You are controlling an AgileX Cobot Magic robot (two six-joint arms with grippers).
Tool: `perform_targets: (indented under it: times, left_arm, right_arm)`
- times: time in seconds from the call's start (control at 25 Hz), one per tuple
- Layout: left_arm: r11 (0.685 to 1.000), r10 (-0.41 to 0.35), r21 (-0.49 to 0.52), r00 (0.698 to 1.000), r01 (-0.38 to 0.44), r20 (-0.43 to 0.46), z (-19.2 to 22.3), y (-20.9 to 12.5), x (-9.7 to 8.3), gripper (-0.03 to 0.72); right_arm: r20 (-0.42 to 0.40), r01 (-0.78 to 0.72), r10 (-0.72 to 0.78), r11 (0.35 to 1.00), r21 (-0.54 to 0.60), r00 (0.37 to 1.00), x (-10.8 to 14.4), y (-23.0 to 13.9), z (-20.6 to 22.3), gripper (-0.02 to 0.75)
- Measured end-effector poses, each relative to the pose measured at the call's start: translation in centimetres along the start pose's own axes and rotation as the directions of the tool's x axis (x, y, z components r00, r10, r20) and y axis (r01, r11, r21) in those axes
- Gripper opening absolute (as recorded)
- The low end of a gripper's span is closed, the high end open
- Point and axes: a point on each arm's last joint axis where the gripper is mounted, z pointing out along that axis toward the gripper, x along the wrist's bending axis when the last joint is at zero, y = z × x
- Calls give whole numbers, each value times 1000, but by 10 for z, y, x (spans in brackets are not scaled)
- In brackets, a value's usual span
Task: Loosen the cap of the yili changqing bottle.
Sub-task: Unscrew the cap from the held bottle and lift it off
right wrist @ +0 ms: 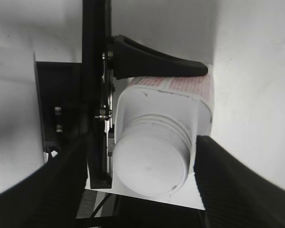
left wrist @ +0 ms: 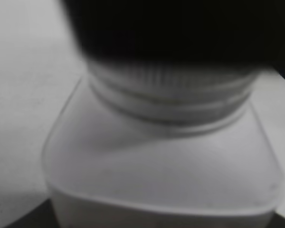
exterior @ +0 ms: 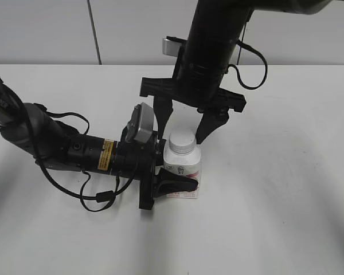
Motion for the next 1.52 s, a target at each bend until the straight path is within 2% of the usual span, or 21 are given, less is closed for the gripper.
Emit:
perform_targets:
  times: [0.64,0.96,1.52]
  left_arm:
    - [1000,-4,-1,1000,4,-10,0,0,1,373]
    - [1000,-4,-1,1000,4,-10,0,0,1,373]
    - [1000,-4,-1,1000,4,-10,0,0,1,373]
  right_arm:
    - [7,3,-3,1000,-1,1000,-1,0,1,549]
    - [29,41,-41,999,-5,999,3,-2,3,491]
    - [59,65,-64,998,-15,996,2,-2,3,482]
